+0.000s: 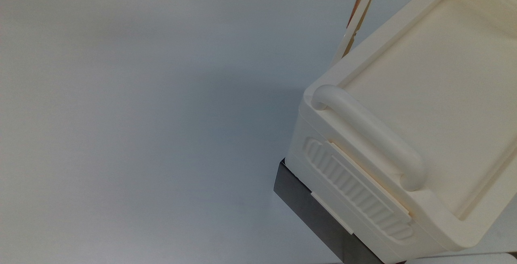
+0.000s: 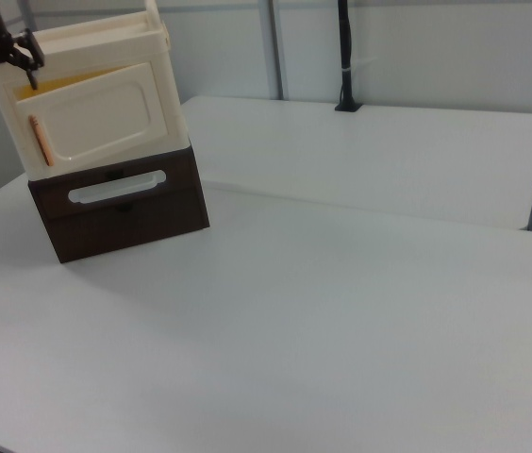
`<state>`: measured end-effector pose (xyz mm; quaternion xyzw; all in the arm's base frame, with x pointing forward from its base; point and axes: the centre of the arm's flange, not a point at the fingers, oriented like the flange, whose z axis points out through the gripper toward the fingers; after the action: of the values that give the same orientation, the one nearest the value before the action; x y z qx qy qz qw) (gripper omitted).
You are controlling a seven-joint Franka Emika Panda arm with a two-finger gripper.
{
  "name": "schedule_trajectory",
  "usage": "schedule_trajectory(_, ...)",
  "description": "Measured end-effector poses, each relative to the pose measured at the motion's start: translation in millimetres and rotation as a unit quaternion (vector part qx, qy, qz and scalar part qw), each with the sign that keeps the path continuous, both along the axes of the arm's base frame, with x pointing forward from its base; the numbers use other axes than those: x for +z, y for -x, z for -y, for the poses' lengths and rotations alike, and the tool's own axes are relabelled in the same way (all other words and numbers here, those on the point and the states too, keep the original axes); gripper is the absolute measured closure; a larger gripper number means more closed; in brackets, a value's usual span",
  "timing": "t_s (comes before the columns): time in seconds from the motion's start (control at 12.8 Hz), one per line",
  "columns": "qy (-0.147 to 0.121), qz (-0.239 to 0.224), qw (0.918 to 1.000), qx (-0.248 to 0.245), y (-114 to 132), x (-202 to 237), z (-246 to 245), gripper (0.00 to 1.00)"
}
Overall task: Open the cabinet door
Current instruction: 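Pull the door edge outward, swinging the door open on its hinge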
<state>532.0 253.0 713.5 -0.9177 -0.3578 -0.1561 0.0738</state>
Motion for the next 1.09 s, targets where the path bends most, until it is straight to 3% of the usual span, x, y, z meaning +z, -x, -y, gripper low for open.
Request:
schedule_trajectory(0.16,-0.019,0.034,0.9992,0.013,3,6,-25,0.00)
schedule_trajectory(0.39,-0.027,0.044,0.9984,0.023,0,-2,-43,0.00)
schedule_trajectory(1.09,-0.003,-0.005,0.9999,0.016,-23,-62,-44,0.00)
